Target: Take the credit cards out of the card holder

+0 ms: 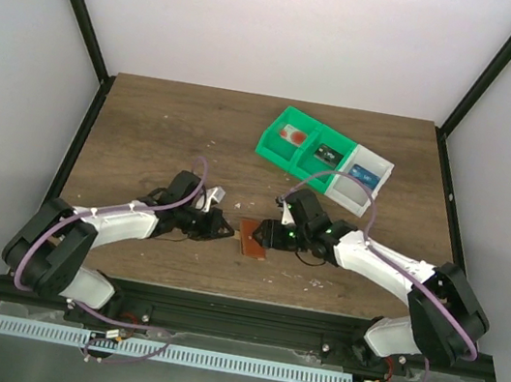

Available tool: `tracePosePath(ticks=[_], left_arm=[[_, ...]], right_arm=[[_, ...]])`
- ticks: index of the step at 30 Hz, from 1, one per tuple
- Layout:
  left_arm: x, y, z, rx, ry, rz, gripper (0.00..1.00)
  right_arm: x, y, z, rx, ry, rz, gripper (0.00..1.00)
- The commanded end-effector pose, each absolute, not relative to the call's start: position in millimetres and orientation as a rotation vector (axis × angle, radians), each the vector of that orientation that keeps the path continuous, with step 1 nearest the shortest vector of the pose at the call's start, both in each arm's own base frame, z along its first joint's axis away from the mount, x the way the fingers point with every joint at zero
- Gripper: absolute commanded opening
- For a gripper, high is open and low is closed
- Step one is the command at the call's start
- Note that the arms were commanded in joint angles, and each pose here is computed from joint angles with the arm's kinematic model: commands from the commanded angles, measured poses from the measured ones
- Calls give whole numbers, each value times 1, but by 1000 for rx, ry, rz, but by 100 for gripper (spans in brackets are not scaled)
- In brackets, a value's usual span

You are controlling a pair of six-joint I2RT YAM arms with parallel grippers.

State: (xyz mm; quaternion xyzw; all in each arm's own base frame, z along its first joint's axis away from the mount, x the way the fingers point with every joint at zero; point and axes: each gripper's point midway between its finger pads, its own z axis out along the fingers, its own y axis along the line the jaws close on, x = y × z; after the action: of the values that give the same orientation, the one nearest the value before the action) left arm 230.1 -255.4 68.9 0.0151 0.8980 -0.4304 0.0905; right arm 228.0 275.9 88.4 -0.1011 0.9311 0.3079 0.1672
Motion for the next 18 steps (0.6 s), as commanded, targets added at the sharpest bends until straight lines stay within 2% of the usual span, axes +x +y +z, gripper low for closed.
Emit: tracePosePath(ticks=[1, 13, 18], left_arm=[[234, -265, 95, 62, 2596, -1375, 0], [232, -269, 106, 56, 2570, -1441, 0], [230, -268, 102, 56, 2584, -1431, 0]], right_arm=[[226, 293, 104, -375, 2619, 900, 62], [226, 302, 92, -413, 2642, 826, 64], [235, 287, 84, -379, 2657, 681, 43]])
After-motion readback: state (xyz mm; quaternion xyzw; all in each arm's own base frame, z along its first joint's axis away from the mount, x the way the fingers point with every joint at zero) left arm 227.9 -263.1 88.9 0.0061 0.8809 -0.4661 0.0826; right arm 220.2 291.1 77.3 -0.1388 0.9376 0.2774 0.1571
